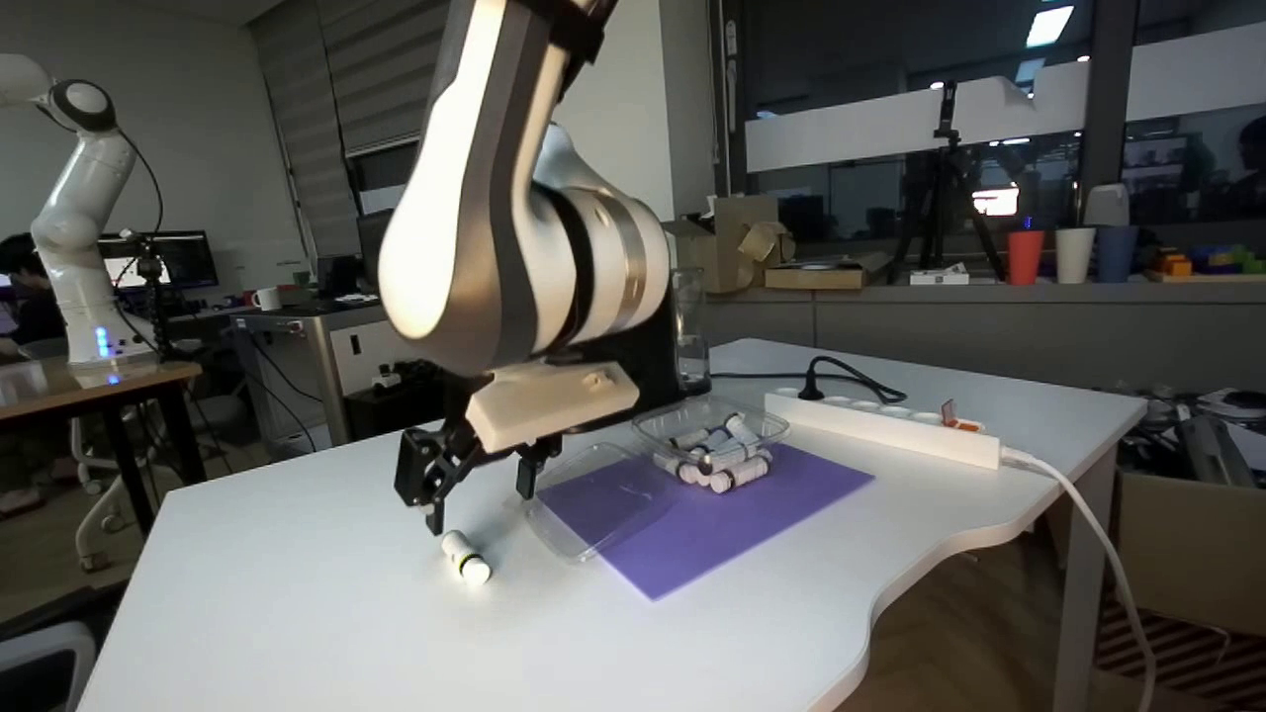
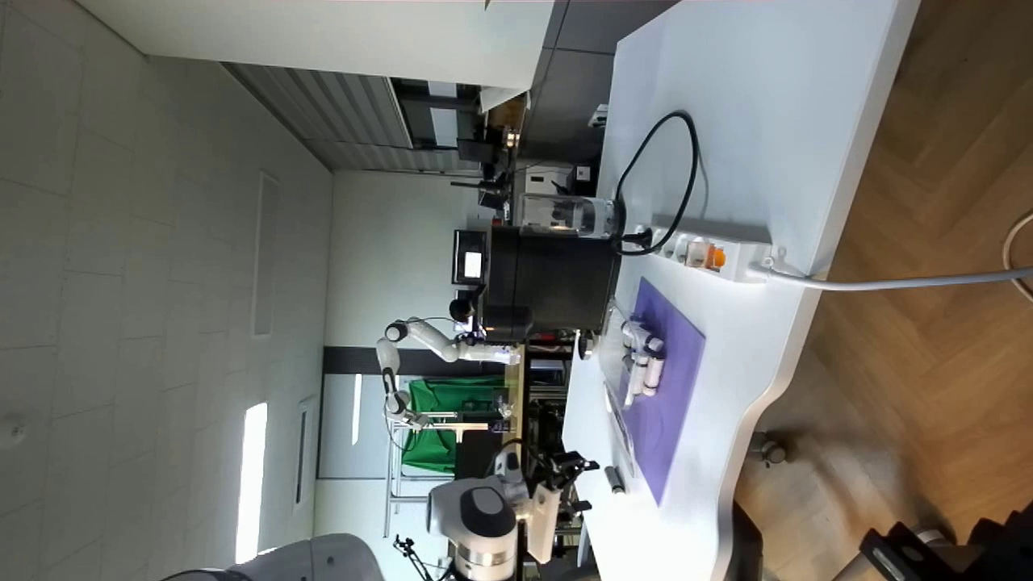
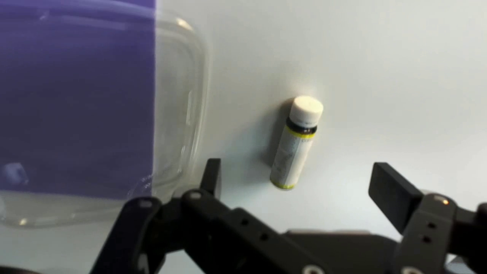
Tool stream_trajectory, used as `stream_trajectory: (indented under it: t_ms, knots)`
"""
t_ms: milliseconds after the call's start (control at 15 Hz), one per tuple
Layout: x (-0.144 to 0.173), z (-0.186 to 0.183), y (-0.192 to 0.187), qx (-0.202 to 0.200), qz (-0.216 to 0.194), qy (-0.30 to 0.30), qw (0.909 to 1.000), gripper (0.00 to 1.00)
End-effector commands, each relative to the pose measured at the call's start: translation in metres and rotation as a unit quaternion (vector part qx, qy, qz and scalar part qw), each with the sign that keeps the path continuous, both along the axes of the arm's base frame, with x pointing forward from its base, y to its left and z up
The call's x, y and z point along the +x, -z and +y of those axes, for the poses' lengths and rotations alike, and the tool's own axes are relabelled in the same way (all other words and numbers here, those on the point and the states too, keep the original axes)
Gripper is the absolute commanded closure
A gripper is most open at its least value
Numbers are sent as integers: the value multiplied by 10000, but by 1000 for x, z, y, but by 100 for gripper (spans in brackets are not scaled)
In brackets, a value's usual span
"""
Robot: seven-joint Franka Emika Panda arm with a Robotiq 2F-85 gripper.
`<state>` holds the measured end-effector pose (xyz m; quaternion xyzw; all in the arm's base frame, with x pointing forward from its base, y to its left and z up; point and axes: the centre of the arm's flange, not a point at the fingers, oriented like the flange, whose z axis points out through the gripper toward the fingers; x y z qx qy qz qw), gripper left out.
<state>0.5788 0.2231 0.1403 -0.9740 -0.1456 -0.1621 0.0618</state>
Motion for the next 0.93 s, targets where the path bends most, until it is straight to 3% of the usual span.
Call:
stream_trajectory:
  t_ms: [0, 67, 133, 267, 600, 867]
  knots:
    - [5, 24, 44, 5, -120, 272, 9996, 0]
    - [3, 28, 52, -14, -183, 254, 9995, 0]
    - [2, 32, 58, 39, -283, 307, 9991, 25]
    - [3, 40, 61, 73, -514, 343, 9981, 33]
    - [10, 50, 53, 18, -825, 400, 9958, 69]
    - [18, 45, 50, -87, -247, -46, 9996, 97]
